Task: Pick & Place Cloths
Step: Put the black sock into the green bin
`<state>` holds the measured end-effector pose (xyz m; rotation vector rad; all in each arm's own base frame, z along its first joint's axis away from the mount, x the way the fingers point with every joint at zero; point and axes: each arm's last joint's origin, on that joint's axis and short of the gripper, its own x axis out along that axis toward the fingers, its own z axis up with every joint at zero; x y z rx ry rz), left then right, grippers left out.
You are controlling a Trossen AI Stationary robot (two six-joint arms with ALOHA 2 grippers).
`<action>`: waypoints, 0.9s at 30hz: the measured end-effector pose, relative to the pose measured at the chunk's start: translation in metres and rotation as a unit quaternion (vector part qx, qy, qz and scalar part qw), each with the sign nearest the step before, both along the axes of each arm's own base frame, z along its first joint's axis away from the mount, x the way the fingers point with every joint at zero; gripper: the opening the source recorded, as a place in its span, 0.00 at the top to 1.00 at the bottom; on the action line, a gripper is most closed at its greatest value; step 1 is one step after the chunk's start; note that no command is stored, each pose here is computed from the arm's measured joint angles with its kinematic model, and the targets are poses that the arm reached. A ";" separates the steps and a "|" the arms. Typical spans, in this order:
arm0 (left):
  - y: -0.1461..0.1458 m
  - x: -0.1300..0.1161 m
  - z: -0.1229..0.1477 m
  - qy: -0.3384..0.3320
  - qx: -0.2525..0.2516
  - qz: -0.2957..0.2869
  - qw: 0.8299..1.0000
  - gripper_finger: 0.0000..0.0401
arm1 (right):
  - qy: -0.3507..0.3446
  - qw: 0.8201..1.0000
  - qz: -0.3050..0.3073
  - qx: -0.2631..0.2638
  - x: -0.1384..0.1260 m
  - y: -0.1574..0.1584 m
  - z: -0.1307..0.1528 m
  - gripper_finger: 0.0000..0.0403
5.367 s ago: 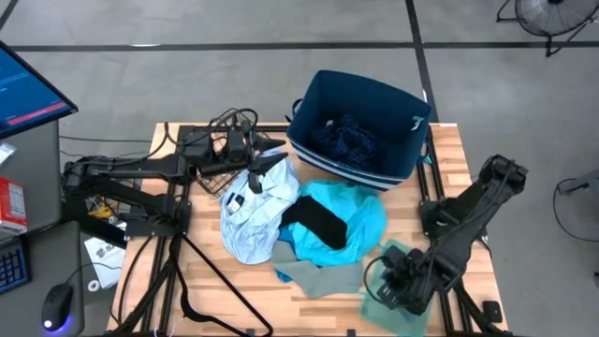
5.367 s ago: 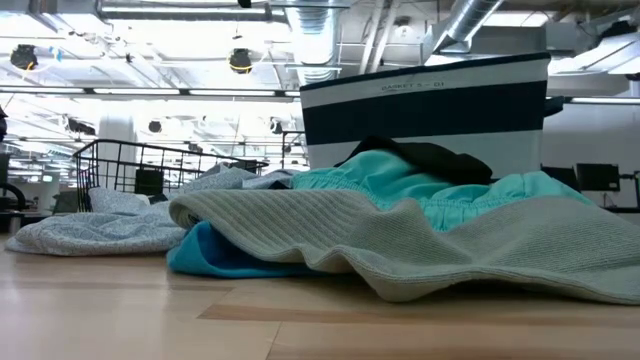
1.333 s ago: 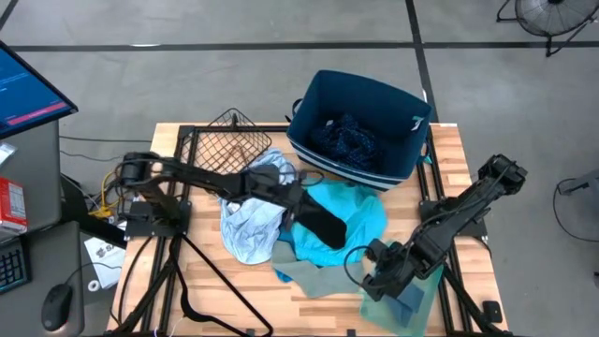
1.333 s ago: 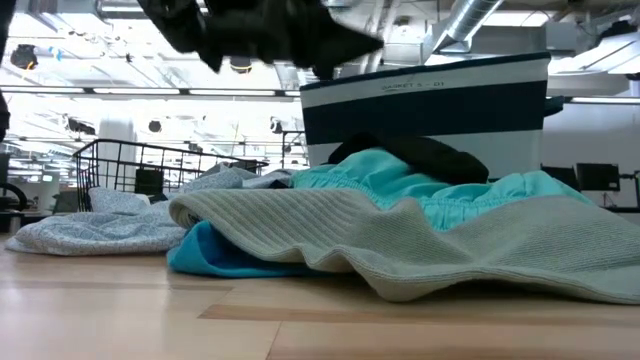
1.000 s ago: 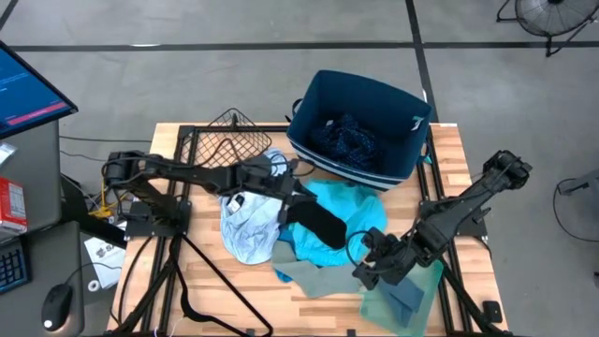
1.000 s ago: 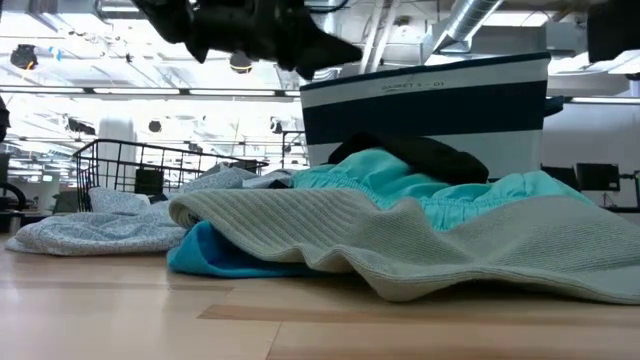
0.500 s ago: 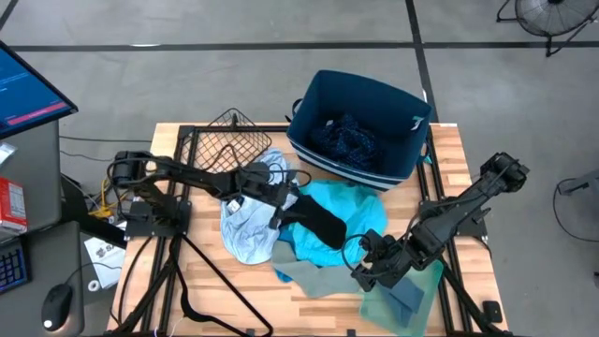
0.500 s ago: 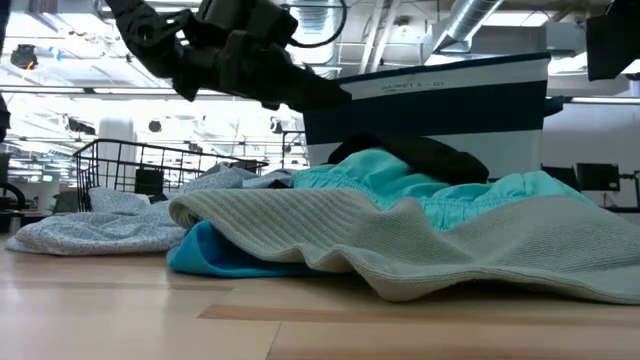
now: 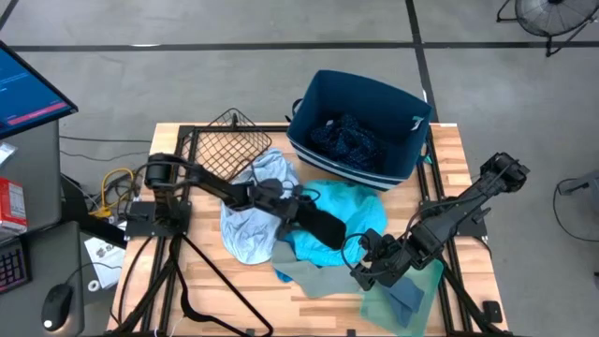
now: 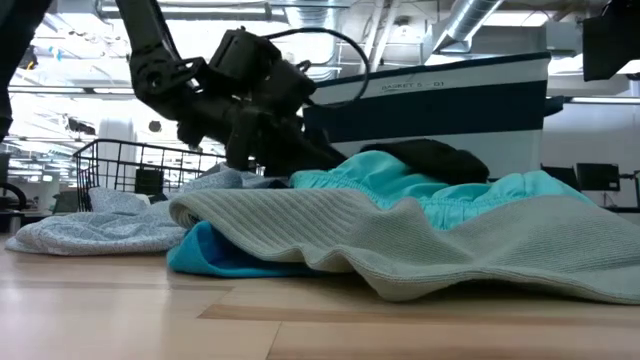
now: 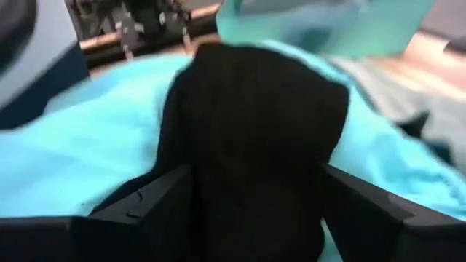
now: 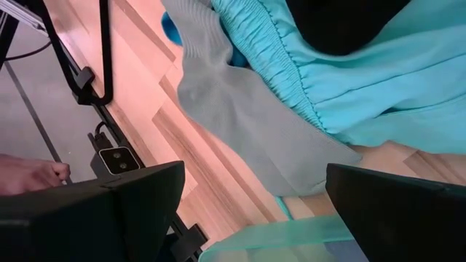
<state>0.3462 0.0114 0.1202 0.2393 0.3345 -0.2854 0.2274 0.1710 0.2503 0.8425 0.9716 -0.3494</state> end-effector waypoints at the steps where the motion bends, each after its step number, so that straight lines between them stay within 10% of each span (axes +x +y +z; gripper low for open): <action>1: -0.002 0.000 -0.002 0.004 0.003 0.006 1.000 0.36 | 0.000 1.000 0.000 0.000 0.000 0.000 0.000 0.19; 14: -0.002 0.001 0.001 0.009 -0.030 0.062 0.998 0.96 | 0.001 1.000 -0.003 0.001 0.000 0.000 0.000 0.19; 27: 0.003 -0.018 0.083 -0.090 -0.064 0.077 0.991 1.00 | -0.030 0.998 -0.015 -0.046 0.003 -0.004 0.001 0.19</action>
